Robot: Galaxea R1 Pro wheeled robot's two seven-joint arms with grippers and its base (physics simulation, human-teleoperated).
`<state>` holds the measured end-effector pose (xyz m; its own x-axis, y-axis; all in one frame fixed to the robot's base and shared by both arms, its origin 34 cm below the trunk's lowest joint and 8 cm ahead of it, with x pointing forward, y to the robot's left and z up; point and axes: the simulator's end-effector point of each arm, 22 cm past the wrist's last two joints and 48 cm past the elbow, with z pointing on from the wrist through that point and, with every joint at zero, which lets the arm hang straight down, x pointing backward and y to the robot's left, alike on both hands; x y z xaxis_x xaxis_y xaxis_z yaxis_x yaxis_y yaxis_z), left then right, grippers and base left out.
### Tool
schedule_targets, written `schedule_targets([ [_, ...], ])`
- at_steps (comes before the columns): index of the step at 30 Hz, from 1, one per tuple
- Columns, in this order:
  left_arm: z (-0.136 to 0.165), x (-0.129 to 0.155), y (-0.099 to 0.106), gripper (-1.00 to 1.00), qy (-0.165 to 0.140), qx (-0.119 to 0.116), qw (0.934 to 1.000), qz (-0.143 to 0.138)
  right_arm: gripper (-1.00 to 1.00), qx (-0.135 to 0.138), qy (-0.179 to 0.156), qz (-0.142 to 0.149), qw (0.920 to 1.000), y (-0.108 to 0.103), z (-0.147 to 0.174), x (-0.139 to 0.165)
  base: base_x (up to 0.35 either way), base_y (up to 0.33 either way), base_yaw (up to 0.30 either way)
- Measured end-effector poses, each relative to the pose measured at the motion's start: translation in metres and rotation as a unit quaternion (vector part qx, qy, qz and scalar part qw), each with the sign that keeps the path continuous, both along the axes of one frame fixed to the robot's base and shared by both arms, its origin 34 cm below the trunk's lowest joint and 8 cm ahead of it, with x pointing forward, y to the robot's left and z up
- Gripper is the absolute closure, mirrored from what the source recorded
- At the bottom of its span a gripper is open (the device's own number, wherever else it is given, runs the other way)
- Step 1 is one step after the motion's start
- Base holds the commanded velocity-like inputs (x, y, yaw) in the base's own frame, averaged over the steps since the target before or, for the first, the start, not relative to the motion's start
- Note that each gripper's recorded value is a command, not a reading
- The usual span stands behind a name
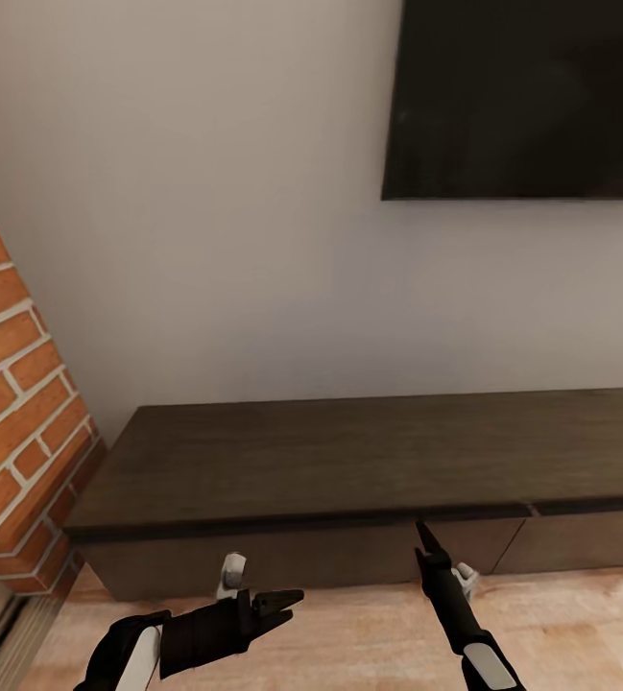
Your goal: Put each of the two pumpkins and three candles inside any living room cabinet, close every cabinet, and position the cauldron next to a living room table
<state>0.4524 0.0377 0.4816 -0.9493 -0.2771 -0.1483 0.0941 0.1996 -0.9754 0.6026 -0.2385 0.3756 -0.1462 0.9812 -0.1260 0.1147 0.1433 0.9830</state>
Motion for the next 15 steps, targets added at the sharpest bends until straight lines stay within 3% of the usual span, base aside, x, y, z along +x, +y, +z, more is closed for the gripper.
schedule_targets([
  [6,-0.0004,-0.0002,-0.0001,-1.0,0.0,0.0,1.0,0.0,-1.0,0.0,0.0,0.0,1.0,0.0,-0.0001,0.0,0.129,0.0,0.0],
  [15,-0.0001,-0.0001,-0.0003,-1.0,0.0,0.0,1.0,0.0,-1.0,0.0,0.0,0.0,1.0,0.0003,-0.0002,0.0,0.036,0.0,0.0],
])
